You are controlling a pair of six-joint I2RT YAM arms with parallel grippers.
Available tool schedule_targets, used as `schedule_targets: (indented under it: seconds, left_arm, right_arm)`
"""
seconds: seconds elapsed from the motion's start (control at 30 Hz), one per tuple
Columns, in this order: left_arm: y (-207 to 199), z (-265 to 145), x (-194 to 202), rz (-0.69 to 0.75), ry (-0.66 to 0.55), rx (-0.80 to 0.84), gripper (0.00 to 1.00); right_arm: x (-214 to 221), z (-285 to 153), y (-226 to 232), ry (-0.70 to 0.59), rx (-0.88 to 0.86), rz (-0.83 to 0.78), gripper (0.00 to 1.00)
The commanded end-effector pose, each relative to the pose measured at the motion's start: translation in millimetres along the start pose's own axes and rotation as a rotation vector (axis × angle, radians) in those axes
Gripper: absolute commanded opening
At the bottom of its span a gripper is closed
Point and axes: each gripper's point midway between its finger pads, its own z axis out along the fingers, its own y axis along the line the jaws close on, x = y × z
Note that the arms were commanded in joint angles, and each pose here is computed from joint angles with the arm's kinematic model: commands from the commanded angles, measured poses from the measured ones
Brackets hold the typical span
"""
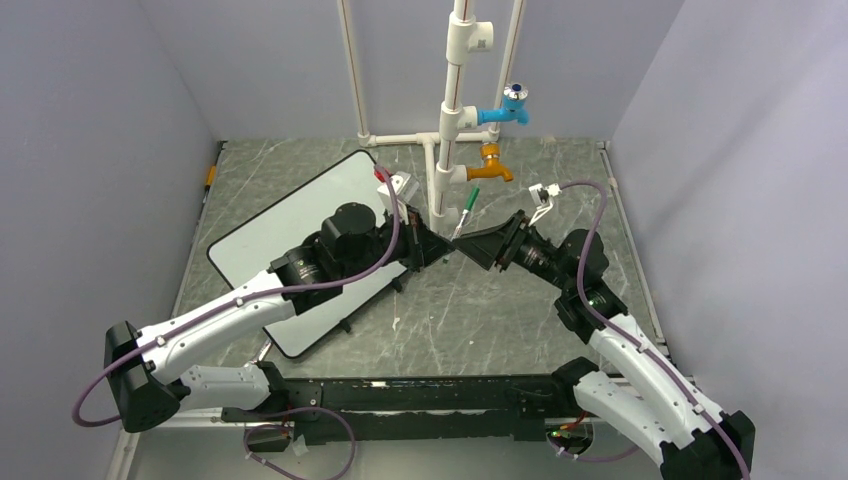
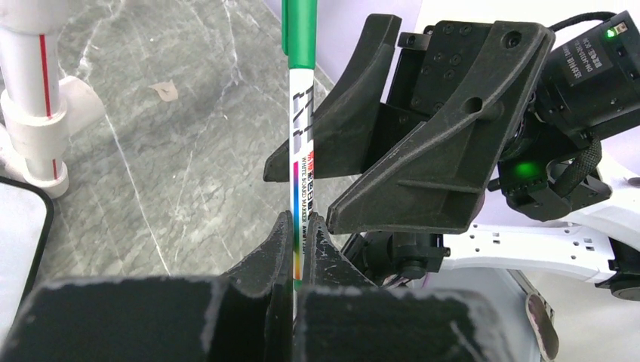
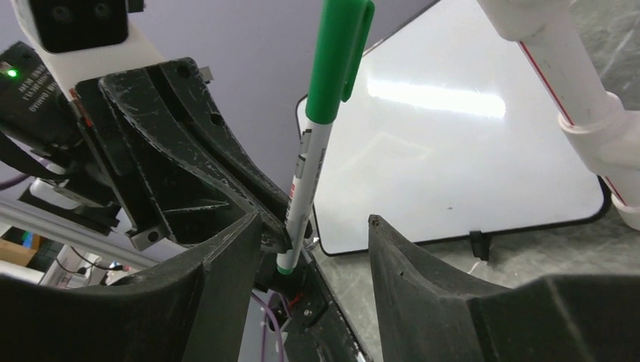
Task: Write a sentence on the whiteboard
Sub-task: Pass from the left arm to the right
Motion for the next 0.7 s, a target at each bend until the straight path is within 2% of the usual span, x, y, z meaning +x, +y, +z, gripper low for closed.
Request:
schedule_targets:
  seconds: [0.0, 0.4, 0.5, 0.53, 0.63, 0.67]
  left_arm:
    - [-30, -8, -29, -0.003, -0.106, 0.115, 0.0]
    - [-36, -17, -27, -0.009, -0.137, 0.156, 0.0]
    - [-39, -18, -27, -0.008, -0.144, 0.171, 0.0]
    - [-39, -18, -27, -0.008, -0.145, 0.174, 0.0]
    - [-39, -17, -26, -0.007, -0.138, 0.173, 0.0]
    - [-39, -17, -25, -0.004, -0.135, 0.172, 0.0]
  right_arm:
    - [-33, 7, 33, -0.107, -0.096, -0.048, 0.54]
    - [-44, 19, 36, -0.151, -0.098, -0.036, 0.45]
    - [-46, 21, 37, -0.155, -0.092, -0.04, 0.4]
    - [-46, 22, 37, -0.153, -0.09, -0.043, 0.33]
    - [-46, 25, 36, -0.131, -0.075, -0.053, 0.0]
    - [-45, 26, 37, -0.121, -0.072, -0.059, 0.0]
